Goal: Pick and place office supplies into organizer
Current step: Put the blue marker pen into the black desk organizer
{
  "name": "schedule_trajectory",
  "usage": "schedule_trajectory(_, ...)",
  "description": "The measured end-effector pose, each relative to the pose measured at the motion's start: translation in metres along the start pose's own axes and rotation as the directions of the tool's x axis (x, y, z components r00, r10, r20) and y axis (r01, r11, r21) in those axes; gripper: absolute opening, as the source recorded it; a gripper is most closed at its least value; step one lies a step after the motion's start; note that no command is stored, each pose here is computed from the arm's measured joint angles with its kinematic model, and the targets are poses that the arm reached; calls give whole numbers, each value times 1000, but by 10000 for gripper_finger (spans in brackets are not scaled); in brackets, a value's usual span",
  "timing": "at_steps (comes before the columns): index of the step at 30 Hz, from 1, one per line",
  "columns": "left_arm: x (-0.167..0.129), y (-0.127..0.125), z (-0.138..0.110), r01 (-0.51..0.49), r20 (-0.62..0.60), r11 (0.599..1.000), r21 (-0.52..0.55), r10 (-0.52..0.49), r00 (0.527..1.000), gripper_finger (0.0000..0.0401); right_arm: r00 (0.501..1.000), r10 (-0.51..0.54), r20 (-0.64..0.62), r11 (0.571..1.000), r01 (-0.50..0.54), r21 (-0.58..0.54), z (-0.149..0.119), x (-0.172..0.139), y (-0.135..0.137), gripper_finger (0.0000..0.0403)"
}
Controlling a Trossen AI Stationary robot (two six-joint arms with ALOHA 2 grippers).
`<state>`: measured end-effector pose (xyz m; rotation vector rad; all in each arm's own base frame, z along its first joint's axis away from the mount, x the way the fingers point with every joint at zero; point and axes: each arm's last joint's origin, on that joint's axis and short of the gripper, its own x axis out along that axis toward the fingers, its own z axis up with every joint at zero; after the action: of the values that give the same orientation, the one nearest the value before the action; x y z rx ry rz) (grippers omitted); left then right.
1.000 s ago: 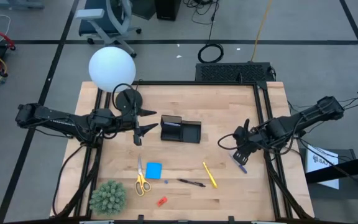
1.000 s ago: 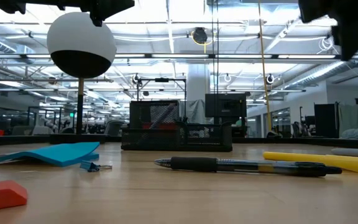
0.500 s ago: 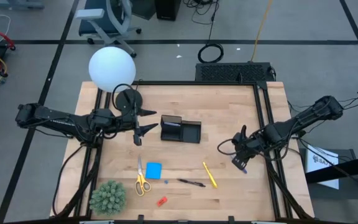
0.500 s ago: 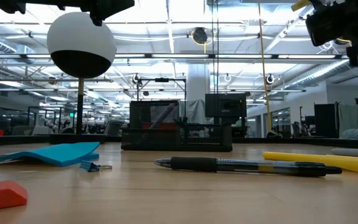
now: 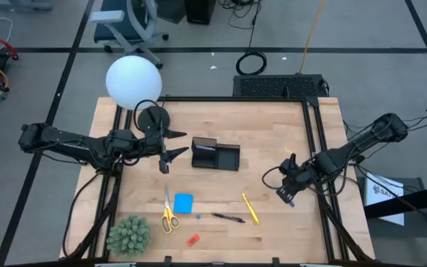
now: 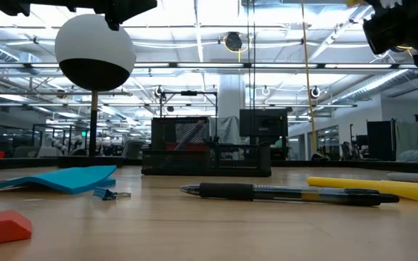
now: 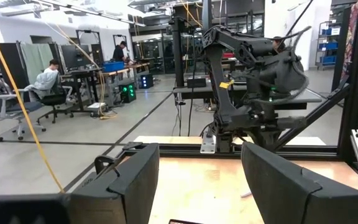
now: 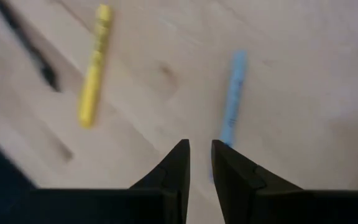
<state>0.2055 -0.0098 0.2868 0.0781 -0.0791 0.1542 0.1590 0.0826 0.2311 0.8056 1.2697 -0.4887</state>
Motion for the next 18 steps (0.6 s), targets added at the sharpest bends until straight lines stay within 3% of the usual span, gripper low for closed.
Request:
schedule_trajectory(7, 0, 0, 0, -1, 0, 1000, 0, 1, 1000, 234, 975, -203, -88, 979, 204, -1, -10, 24, 3, 57)
schedule_trajectory(18, 0, 0, -1, -5, -4, 1000, -3, 5, 1000, 234, 974, -212, -81, 977, 211, -19, -18, 43, 18, 57)
